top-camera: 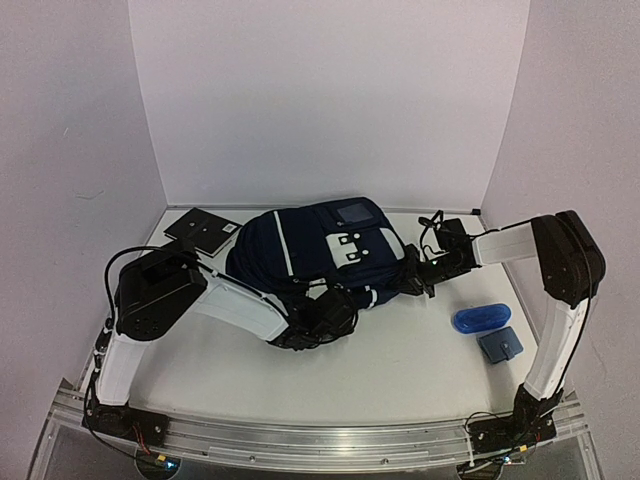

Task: Pack the student bag
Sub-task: Zip the student bag at the center of the board.

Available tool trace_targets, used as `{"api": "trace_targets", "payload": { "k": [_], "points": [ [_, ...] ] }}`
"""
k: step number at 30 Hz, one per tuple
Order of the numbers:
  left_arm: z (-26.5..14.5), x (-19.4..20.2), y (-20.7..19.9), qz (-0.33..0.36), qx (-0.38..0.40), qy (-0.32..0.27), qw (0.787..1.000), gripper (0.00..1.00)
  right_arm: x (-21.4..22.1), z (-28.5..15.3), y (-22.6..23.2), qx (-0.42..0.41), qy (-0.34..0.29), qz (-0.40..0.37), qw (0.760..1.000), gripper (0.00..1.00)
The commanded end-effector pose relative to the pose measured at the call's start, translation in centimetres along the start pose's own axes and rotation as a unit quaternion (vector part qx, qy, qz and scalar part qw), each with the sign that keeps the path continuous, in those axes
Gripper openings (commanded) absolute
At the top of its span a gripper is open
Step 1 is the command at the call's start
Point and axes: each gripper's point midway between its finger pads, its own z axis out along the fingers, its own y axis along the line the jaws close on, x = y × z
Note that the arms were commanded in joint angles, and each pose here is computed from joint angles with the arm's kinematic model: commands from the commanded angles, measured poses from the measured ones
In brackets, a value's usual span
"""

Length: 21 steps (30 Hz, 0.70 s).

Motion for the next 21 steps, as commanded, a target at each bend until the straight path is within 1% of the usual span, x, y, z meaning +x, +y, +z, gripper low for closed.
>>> {"api": "trace_targets", "payload": {
  "k": [1, 4, 10, 15, 18, 21],
  "points": [
    [-1.7, -0.6, 2.3, 0.012, -0.034, -0.001, 0.999, 0.00, -0.3, -1.1, 2.9, -0.029, -0.015, -0.038, 0.999, 0.00],
    [-3.0, -0.5, 3.2, 0.018, -0.041, 0.002, 0.999, 0.00, -1.2, -1.7, 2.2, -0.020, -0.029, -0.034, 0.999, 0.00],
    [-5.7, 0.9, 6.0, 0.048, -0.067, 0.040, 0.996, 0.00, -3.6, -3.6, 0.2, 0.002, -0.064, -0.025, 0.998, 0.00],
    [-8.3, 1.9, 8.3, 0.073, -0.080, 0.070, 0.992, 0.00, -6.4, -6.0, -2.1, 0.049, -0.096, -0.033, 0.994, 0.00],
    [-10.0, 1.9, 9.2, 0.087, -0.069, 0.082, 0.990, 0.00, -8.2, -7.5, -3.6, 0.082, -0.111, -0.045, 0.989, 0.00],
    [-11.3, 1.8, 8.6, 0.111, -0.039, 0.095, 0.989, 0.00, -10.3, -8.8, -4.9, 0.118, -0.126, -0.062, 0.983, 0.00]
  ]
}}
